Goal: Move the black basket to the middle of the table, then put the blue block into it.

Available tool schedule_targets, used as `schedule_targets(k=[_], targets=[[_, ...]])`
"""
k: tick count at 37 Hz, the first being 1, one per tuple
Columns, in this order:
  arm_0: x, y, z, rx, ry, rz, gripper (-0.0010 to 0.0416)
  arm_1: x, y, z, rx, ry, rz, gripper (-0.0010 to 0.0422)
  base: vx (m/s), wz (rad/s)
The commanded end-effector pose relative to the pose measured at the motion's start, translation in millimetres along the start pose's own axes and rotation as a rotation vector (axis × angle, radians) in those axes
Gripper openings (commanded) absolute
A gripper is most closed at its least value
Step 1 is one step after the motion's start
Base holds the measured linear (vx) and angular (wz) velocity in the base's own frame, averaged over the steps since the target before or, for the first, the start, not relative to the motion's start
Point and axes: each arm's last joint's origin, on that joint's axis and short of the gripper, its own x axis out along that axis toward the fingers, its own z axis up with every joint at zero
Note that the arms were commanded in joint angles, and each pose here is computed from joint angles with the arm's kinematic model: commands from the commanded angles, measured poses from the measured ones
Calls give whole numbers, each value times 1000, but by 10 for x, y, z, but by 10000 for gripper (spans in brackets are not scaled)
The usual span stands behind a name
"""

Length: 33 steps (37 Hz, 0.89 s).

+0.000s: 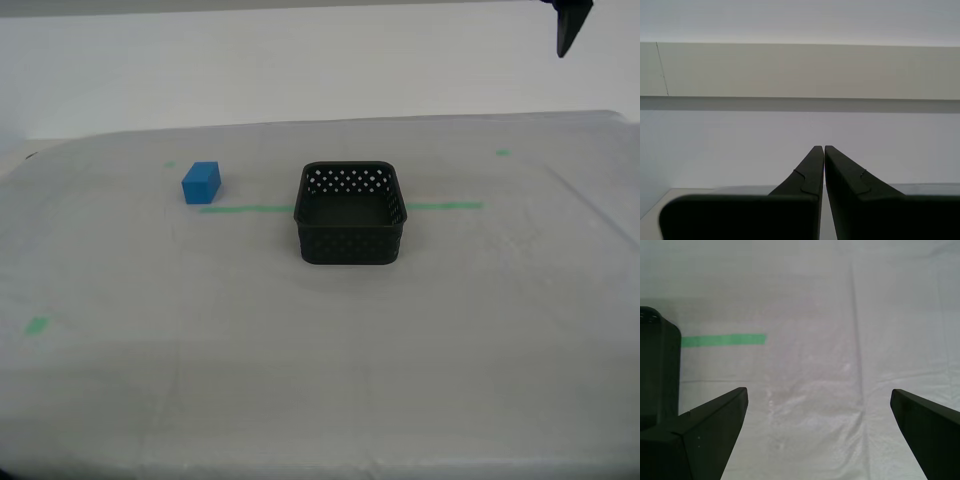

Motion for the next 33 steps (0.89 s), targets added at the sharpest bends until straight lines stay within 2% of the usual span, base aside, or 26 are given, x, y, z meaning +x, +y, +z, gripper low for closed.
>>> schedule_targets(k=[1,18,33], targets=[[69,-114,-29,12,4,5,400,0,-1,9,1,-7,0,0,0,0],[442,-290,-88,51,-86,23,400,0,-1,9,1,-7,0,0,0,0],[486,-305,-102,54,-99,23,400,0,-1,9,1,-7,0,0,0,0]])
